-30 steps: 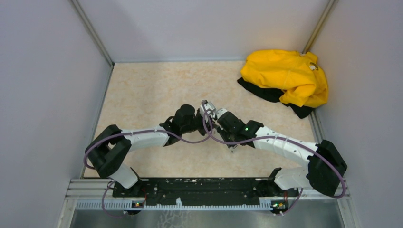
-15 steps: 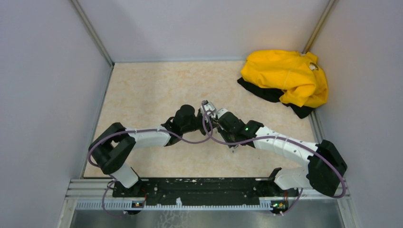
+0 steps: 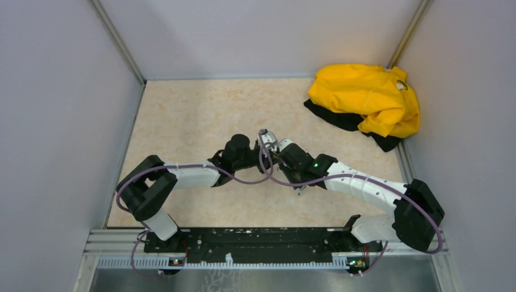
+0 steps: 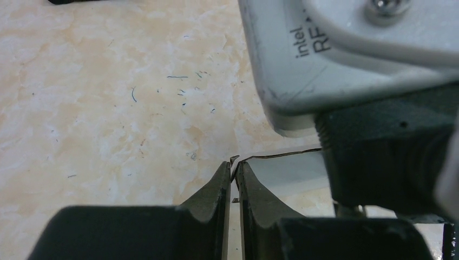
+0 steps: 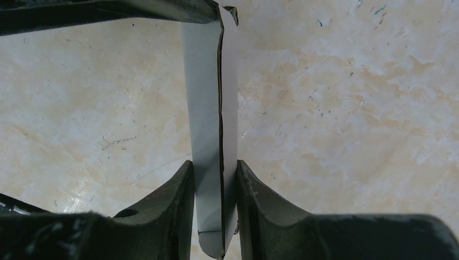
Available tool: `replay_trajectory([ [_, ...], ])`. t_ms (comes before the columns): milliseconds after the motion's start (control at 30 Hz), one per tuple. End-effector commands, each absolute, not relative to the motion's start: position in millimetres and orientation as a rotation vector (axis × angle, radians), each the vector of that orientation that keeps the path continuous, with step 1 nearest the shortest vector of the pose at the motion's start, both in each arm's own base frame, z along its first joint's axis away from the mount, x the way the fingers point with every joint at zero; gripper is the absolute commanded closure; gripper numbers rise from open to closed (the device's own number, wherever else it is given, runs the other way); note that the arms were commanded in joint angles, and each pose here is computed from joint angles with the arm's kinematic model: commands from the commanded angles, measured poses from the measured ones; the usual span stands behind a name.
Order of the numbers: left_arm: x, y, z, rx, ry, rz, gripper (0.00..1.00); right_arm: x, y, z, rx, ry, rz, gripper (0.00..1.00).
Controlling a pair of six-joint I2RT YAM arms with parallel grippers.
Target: Fold the paper box
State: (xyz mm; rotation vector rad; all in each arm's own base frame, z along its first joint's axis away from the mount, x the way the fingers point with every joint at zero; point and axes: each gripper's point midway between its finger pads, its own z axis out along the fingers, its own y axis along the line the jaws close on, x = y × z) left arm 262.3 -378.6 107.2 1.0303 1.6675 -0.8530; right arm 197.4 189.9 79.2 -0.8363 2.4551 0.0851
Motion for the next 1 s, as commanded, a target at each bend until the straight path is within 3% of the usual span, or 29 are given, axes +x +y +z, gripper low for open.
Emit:
replay_trajectory([
  [0, 203, -371, 21, 1.351, 1.837, -0.859, 0.86, 189, 255, 86, -1.168, 2.243, 0.356, 0.84],
  [233, 207, -371, 15, 1.352, 1.887, -0.83, 0.95, 188, 257, 87, -1.162, 2.239, 0.38, 0.84],
  [967, 210, -376, 28, 1.345, 1.992, -0.83, 0.94, 189, 261, 88, -1.156, 2.24, 0.388, 0.84],
])
